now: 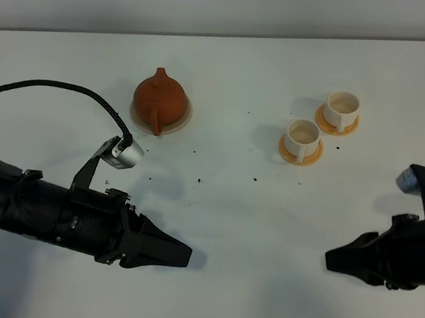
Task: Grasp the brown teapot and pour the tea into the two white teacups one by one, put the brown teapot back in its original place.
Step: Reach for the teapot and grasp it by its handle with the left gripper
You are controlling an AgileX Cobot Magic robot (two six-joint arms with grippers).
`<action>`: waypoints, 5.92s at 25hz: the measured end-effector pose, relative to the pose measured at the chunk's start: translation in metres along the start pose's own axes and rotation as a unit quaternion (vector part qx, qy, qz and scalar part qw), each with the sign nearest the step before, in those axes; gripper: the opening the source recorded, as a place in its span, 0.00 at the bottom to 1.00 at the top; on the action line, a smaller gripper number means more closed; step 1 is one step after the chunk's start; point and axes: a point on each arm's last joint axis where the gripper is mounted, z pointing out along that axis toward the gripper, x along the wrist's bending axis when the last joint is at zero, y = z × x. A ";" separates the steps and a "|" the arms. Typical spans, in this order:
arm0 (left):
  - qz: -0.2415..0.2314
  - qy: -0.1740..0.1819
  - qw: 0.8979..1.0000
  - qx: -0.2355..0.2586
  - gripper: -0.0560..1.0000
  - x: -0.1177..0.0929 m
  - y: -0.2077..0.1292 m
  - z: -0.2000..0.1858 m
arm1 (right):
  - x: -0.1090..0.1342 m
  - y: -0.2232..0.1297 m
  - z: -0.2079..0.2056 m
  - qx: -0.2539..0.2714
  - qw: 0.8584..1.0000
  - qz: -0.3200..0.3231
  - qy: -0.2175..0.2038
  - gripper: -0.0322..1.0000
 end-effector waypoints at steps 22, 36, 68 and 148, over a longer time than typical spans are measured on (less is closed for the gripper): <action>-0.005 0.010 1.000 -0.011 0.39 0.002 0.002 0.000 | 0.049 -0.097 -0.157 -0.140 0.960 -0.063 -0.234 0.22; -0.006 0.025 1.000 -0.017 0.39 0.005 0.003 0.000 | 0.057 -0.124 -0.166 -0.197 0.942 -0.154 -0.224 0.22; -0.014 0.105 0.993 -0.044 0.39 0.019 0.008 -0.002 | 0.060 -0.132 -0.166 -0.294 0.888 -0.046 -0.350 0.26; -0.151 0.422 0.889 0.092 0.39 0.095 0.253 0.009 | 0.064 -0.130 -0.164 -0.305 0.892 -0.034 -0.332 0.33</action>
